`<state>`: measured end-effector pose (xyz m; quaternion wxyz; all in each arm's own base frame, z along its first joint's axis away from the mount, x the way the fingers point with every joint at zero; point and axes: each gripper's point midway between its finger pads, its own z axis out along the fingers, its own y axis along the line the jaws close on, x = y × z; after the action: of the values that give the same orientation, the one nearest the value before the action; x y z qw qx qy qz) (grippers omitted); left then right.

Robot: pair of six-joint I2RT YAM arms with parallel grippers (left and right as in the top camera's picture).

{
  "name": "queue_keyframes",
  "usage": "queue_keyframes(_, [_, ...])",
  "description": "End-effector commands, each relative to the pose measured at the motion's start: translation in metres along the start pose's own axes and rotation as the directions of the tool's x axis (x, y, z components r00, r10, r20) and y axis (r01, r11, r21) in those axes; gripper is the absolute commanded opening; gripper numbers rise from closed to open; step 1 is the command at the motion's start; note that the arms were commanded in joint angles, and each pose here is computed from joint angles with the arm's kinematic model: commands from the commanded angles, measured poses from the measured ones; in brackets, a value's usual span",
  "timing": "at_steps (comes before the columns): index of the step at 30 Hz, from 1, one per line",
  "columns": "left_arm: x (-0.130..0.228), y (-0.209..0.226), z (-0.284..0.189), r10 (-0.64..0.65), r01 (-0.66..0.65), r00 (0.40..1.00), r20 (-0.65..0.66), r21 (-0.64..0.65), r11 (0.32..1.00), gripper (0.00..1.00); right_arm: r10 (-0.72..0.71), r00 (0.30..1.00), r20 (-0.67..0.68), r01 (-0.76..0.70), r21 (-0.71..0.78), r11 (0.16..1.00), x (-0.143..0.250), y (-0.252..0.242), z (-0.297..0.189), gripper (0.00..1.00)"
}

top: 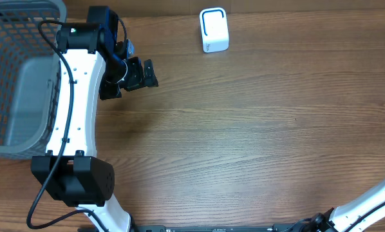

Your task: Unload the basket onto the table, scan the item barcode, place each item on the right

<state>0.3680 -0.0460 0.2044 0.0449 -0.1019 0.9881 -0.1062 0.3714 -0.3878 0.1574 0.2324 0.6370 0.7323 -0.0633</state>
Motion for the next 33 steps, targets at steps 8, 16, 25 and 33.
queue_keyframes(8, [0.001,-0.002,0.004,0.031,-0.031,0.999,-0.012,0.002,1.0,1.0,-0.092,0.993,-0.078,0.065,-0.3,0.952,0.028,0.031,-0.135,0.99])
queue_keyframes(16, [0.001,-0.002,0.004,0.031,-0.031,0.999,-0.012,0.002,1.0,1.0,-0.173,0.97,-0.171,0.12,-0.281,0.952,0.098,-0.008,-0.236,1.0])
queue_keyframes(25, [0.001,-0.002,0.004,0.031,-0.031,0.999,-0.012,0.002,1.0,1.0,-0.481,0.87,-0.106,0.369,-0.508,0.778,0.196,0.002,-0.328,1.0])
queue_keyframes(33, [0.001,-0.002,0.004,0.031,-0.031,0.999,-0.012,0.002,1.0,1.0,-0.762,0.628,-0.159,0.504,-0.662,0.554,0.316,-0.012,-0.357,1.0])
